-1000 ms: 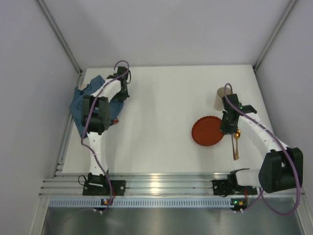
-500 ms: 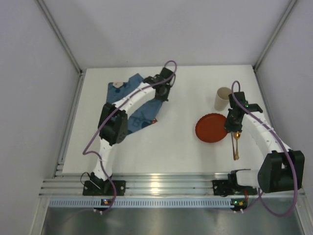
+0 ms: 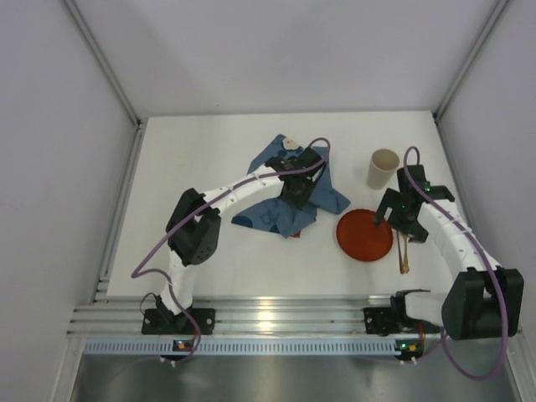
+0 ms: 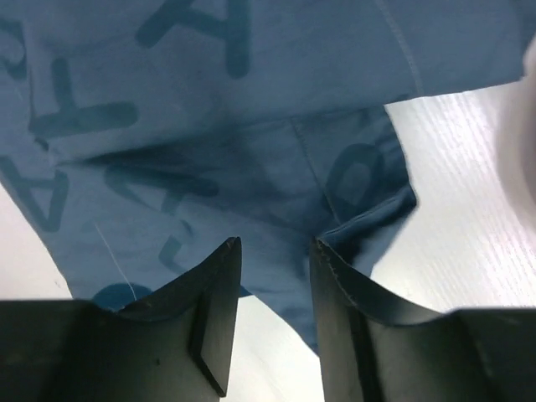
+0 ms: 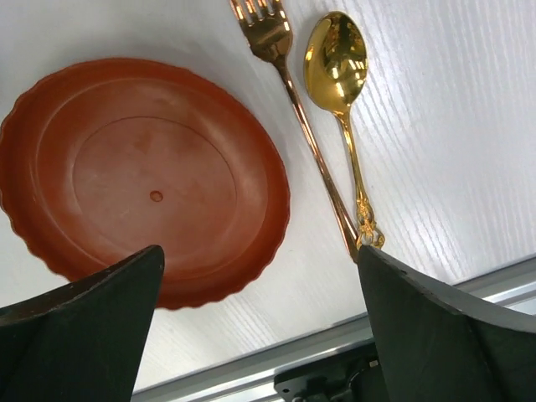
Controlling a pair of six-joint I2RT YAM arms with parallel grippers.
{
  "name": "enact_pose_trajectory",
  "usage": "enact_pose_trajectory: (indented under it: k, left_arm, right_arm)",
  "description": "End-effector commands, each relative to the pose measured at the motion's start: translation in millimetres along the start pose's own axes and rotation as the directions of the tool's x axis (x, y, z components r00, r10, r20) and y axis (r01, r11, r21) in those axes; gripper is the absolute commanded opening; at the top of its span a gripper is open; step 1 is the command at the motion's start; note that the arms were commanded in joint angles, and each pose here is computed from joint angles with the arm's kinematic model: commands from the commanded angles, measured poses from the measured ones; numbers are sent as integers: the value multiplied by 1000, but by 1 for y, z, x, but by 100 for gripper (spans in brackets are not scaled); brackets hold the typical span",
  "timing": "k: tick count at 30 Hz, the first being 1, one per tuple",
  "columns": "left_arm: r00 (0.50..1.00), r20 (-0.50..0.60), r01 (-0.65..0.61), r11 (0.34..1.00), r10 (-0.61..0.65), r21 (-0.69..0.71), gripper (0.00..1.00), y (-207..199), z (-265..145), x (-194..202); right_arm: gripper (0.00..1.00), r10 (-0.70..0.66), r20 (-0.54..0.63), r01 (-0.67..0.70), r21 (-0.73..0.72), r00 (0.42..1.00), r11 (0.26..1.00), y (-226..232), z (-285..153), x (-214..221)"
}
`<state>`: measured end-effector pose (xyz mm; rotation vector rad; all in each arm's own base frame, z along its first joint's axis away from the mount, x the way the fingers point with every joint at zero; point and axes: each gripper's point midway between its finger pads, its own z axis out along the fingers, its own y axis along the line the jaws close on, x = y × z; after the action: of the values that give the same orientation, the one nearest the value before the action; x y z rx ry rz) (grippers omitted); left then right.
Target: Set the dinner table for one person
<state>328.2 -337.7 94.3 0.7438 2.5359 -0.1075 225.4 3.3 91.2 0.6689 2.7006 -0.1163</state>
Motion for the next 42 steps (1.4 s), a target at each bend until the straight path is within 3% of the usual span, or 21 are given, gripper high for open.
enact_pose_trajectory:
  k: [1, 6, 10, 13, 17, 18, 21, 24, 29, 38, 42]
  left_arm:
    - [990, 68, 124, 992, -124, 1, 49, 4, -36, -14]
    - [973, 133, 184, 982, -189, 45, 59, 3, -67, -29]
    - [940, 217, 267, 964, -264, 19, 69, 21, -100, -36]
    - [912, 227, 357, 934, -342, -27, 71, 54, -103, -20]
    - [845, 118, 532, 841, -521, -100, 70, 116, -77, 45]
    - [802, 129, 597, 793, -584, -119, 70, 142, -73, 53]
    - [732, 117, 682, 720, -672, -128, 70, 171, -69, 88]
    - [686, 77, 726, 672, -724, -148, 70, 182, -59, 115]
    - [551, -8, 833, 550, -835, -61, 69, 178, -38, 139]
    - [501, -92, 864, 492, -860, 105, 66, 152, -16, 122]
    - [504, -110, 863, 497, -857, 90, 65, 151, -6, 120]
  right_arm:
    - [100, 73, -6, -73, -1, 997, 997, -6, 3, -7]
    - [100, 90, -7, -90, -38, 996, 995, -7, -1, -8]
    - [99, 28, -3, -28, -256, 1000, 966, 39, -34, -13]
    - [99, -10, -31, -6, -467, 999, 884, 91, -61, -5]
    - [98, -121, -40, 70, -621, 992, 781, 156, -93, 14]
    - [99, -146, -39, 88, -637, 989, 766, 167, -97, 19]
    - [98, -184, -69, 85, -696, 981, 713, 201, -103, 36]
    - [96, -168, -141, 22, -700, 976, 714, 214, -85, 47]
    - [93, -148, -223, -4, -565, 964, 825, 204, -45, 55]
    - [86, -191, -286, 9, -533, 939, 846, 211, -3, 70]
    - [83, -193, -302, 12, -512, 934, 859, 213, 8, 71]
